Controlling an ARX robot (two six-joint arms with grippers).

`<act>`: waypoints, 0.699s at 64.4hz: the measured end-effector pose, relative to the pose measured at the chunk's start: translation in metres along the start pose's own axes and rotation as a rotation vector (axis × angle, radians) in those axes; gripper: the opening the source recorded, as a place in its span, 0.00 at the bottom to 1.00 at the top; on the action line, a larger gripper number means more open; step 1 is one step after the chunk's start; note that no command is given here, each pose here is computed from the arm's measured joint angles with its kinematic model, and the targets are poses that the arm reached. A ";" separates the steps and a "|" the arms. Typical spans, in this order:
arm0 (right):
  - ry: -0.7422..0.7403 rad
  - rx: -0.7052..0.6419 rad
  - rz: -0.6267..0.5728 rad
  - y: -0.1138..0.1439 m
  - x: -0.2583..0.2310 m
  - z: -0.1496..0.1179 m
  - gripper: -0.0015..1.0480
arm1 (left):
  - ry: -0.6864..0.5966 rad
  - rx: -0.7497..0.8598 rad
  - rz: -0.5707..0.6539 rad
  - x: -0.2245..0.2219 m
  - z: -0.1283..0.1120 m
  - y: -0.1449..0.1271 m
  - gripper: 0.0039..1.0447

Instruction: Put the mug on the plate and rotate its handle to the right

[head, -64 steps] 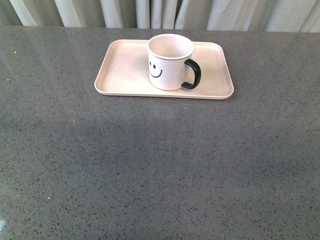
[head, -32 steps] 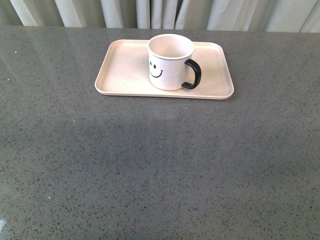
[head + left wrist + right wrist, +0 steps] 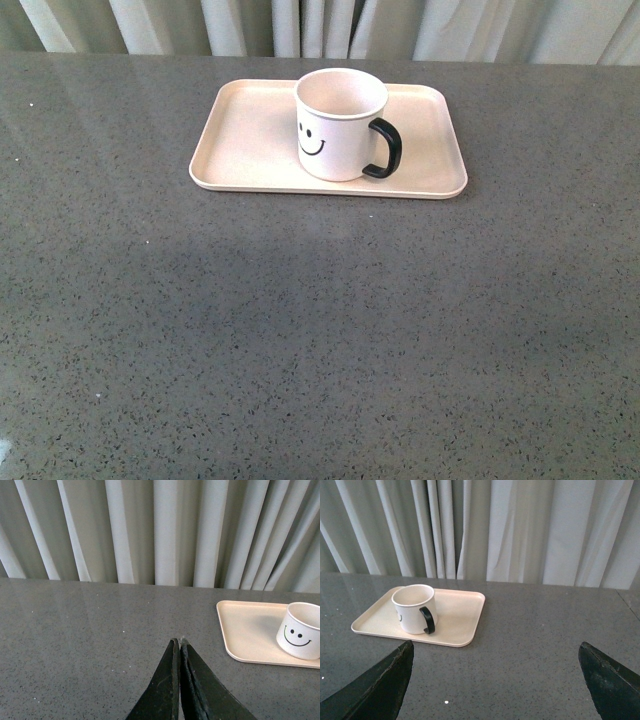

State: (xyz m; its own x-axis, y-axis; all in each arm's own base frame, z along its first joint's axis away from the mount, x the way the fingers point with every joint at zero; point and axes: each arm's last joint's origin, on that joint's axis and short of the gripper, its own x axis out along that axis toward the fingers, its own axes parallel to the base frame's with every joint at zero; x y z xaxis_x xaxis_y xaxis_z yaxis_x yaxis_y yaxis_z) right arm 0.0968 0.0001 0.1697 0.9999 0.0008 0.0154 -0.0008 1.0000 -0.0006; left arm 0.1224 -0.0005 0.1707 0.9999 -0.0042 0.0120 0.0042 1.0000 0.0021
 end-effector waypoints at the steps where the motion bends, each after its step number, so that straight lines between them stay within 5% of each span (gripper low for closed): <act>1: 0.000 0.000 0.000 0.000 0.000 0.000 0.91 | -0.003 0.000 0.000 -0.001 0.000 0.000 0.01; 45: 0.000 0.000 0.000 0.000 0.000 0.000 0.91 | 0.012 0.000 0.000 -0.024 -0.003 0.000 0.01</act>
State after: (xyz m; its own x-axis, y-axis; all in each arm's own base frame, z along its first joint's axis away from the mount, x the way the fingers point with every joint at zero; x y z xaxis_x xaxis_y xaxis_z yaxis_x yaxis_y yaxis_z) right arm 0.0968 0.0001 0.1697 0.9999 0.0008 0.0154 -0.0008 1.0000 -0.0006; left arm 0.0981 -0.0004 0.1672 1.0000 -0.0038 0.0002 0.0038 1.0000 0.0021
